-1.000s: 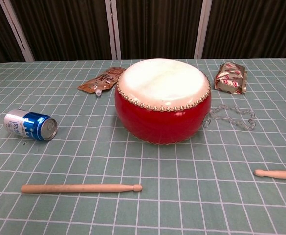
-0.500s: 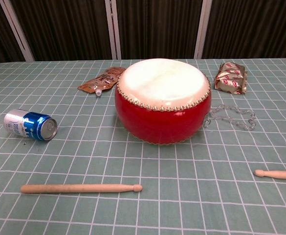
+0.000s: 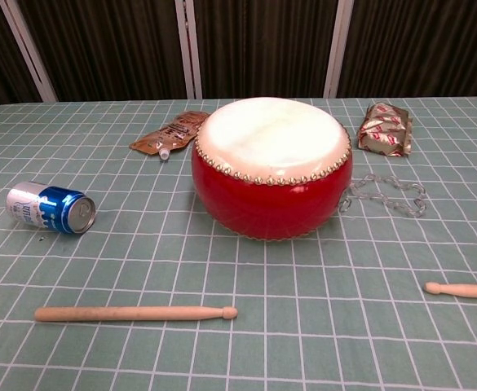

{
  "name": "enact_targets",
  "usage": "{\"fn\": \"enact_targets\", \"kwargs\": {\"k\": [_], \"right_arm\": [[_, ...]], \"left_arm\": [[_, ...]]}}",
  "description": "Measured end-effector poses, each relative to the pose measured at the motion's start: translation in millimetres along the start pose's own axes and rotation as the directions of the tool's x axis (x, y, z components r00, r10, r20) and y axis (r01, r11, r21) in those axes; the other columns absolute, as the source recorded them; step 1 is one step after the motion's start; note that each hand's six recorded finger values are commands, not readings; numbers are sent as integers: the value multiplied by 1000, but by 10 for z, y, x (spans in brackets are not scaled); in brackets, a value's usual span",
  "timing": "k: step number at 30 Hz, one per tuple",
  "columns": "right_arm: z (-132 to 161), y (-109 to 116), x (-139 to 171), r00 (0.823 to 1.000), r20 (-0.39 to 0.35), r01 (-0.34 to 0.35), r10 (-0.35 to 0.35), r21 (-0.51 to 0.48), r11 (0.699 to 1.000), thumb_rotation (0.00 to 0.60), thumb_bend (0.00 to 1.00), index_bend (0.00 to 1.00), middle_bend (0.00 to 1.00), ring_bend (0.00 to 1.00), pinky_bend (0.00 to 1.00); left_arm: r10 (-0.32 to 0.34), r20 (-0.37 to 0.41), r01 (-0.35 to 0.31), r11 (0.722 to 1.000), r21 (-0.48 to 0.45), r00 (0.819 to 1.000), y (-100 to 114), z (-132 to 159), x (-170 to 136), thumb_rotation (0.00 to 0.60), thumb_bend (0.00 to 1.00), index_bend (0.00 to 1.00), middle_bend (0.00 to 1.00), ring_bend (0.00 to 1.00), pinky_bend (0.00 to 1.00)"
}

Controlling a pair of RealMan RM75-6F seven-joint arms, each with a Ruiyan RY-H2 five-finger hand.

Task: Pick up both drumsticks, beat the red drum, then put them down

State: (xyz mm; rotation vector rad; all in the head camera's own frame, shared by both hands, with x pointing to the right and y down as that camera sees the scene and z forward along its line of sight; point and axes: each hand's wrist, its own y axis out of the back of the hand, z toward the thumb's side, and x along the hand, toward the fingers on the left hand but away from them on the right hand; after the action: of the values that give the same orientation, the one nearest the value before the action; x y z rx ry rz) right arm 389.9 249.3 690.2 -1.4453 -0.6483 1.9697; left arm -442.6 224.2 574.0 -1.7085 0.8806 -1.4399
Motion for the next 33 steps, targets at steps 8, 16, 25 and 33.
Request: {"fn": "enact_targets", "kwargs": {"k": [8,16,25,33], "right_arm": [[21,-26,-1,1000,-2,-14,14,4,1000,600,416,523,1000,1000,1000],[28,-48,2,999,2,-33,33,-4,999,600,468,544,1000,1000,1000],[81,73,25,1000,-21,0,0,-33,999,600,572,887,1000,1000,1000],[119,675,221,987,-94,117,-134,-169,979,600,612,940,1000,1000,1000]], "left_arm": [[0,-1,0,1000,0,1000,1,0,2,600,0,0,0,0,10],[2,-2,-2,1000,-1,1000,6,-1,3,600,0,0,0,0,10],[-3,0,3,1000,-3,1000,-2,7,4,600,0,0,0,0,10],[-10,-1,10,1000,-5,1000,-2,13,-3,600,0,0,0,0,10]]}}
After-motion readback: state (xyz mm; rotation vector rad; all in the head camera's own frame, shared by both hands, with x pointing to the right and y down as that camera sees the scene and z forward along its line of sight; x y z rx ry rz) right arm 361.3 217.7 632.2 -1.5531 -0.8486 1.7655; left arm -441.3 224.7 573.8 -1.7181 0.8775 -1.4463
